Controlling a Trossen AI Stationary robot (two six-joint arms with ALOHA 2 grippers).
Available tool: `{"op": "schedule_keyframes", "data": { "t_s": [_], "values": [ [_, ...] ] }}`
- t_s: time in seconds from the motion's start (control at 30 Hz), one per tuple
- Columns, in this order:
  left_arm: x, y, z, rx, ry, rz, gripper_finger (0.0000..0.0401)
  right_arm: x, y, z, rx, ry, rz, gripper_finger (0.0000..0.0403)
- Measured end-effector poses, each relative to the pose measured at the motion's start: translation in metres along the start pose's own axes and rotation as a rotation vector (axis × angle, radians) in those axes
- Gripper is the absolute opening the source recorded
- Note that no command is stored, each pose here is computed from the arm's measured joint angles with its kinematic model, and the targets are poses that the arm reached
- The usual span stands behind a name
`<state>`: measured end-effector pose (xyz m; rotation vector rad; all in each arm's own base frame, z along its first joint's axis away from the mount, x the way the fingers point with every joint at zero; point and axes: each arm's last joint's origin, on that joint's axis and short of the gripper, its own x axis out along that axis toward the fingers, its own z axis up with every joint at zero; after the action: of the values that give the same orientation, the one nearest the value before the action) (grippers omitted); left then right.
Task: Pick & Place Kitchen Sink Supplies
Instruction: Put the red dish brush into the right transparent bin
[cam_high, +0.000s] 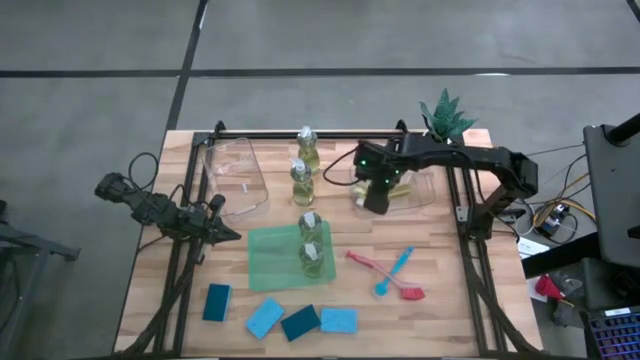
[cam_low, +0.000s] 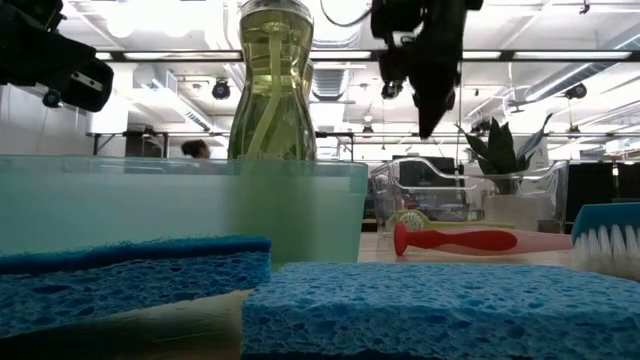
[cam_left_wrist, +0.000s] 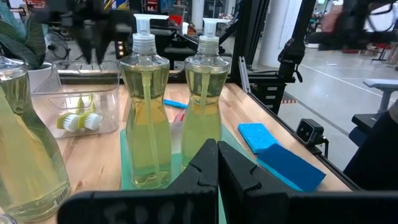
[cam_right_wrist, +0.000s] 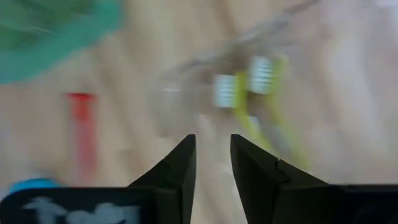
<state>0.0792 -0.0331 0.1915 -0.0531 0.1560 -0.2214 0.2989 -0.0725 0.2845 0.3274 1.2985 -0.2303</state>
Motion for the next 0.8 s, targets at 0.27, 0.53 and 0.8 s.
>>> {"op": "schedule_keyframes", "data": {
  "t_s": [0.27, 0.53, 0.8],
  "values": [
    [0.0, 0.0, 0.0, 0.0, 0.0, 0.0, 0.0, -0.015, 0.06, -0.017, 0.039, 0.03, 0.237, 0.0075],
    [0.0, 0.0, 0.0, 0.0, 0.0, 0.0, 0.0, -0.003, 0.115, -0.04, 0.091, 0.035, 0.21, 0.0115],
    [0.0, 0.0, 0.0, 0.0, 0.0, 0.0, 0.0, 0.026, 0.151, -0.066, 0.088, 0.018, 0.226, 0.0203]
  ]
}}
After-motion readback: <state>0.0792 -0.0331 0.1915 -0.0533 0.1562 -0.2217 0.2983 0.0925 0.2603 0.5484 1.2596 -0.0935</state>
